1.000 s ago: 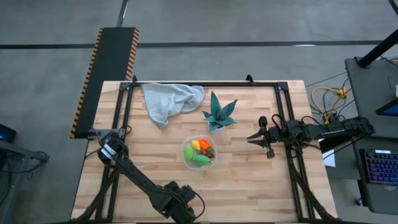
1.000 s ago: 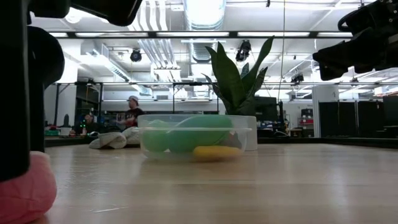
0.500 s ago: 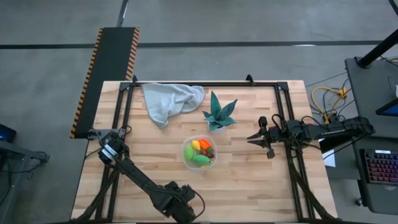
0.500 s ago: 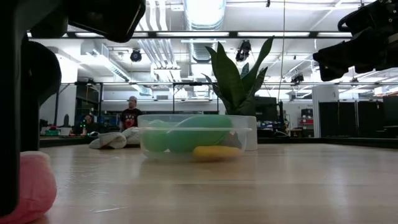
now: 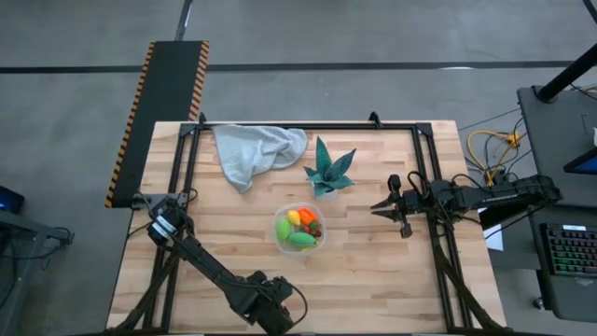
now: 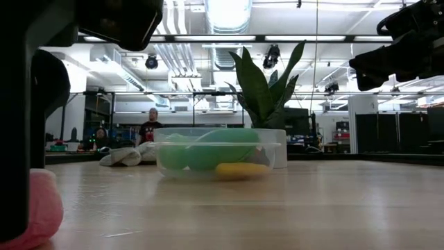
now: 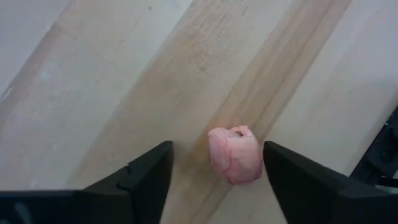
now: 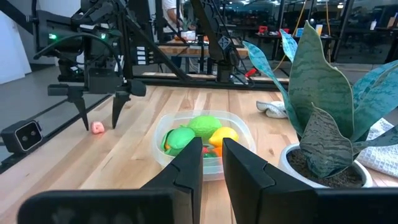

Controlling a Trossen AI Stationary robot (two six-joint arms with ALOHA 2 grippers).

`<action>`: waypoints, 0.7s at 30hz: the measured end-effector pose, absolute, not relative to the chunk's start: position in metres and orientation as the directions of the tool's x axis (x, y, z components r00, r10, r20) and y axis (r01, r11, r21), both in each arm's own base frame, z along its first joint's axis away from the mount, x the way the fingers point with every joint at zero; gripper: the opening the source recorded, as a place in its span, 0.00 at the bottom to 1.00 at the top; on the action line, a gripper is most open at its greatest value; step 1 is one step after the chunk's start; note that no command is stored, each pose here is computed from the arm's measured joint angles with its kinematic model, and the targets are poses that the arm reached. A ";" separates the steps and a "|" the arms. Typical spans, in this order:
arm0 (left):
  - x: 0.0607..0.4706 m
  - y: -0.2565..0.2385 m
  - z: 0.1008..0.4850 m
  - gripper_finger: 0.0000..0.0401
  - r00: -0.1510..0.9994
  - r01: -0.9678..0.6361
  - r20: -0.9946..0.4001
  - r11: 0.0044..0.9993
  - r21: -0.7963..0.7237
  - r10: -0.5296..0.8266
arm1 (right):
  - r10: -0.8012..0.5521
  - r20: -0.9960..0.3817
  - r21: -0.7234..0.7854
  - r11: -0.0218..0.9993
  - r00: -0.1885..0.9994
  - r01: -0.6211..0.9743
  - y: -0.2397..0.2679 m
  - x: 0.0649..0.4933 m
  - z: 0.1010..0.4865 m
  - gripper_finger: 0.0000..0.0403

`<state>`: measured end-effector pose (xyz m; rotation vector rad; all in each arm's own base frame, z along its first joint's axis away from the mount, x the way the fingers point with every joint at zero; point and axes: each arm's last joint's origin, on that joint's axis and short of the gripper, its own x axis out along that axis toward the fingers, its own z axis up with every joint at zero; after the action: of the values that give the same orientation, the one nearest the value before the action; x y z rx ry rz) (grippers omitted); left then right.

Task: Pick and placing Produce into tupperware
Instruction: Put the peach into the transparent bin

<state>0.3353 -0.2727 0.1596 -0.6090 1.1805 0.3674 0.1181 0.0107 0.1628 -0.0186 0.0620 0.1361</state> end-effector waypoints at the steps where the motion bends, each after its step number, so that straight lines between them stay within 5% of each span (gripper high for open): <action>1: 0.335 -0.272 0.159 0.56 0.347 -0.568 -0.937 0.785 -0.246 -0.042 | 0.135 -0.063 -0.014 0.991 0.989 -0.136 0.011 0.118 0.163 0.13; 13: 0.332 -0.268 0.150 0.06 0.339 -0.507 -0.940 0.837 -0.208 -0.029 | 0.135 -0.064 -0.014 0.991 0.989 -0.136 0.011 0.118 0.163 0.13; 21: 0.337 -0.260 0.165 0.06 0.337 -0.392 -0.939 0.896 -0.209 -0.072 | 0.135 -0.066 -0.014 0.991 0.989 -0.136 0.011 0.118 0.162 0.13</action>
<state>0.3368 -0.2599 0.1652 -0.4400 1.2194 0.2171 0.1181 0.0107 0.1625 -0.0186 0.0650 0.1360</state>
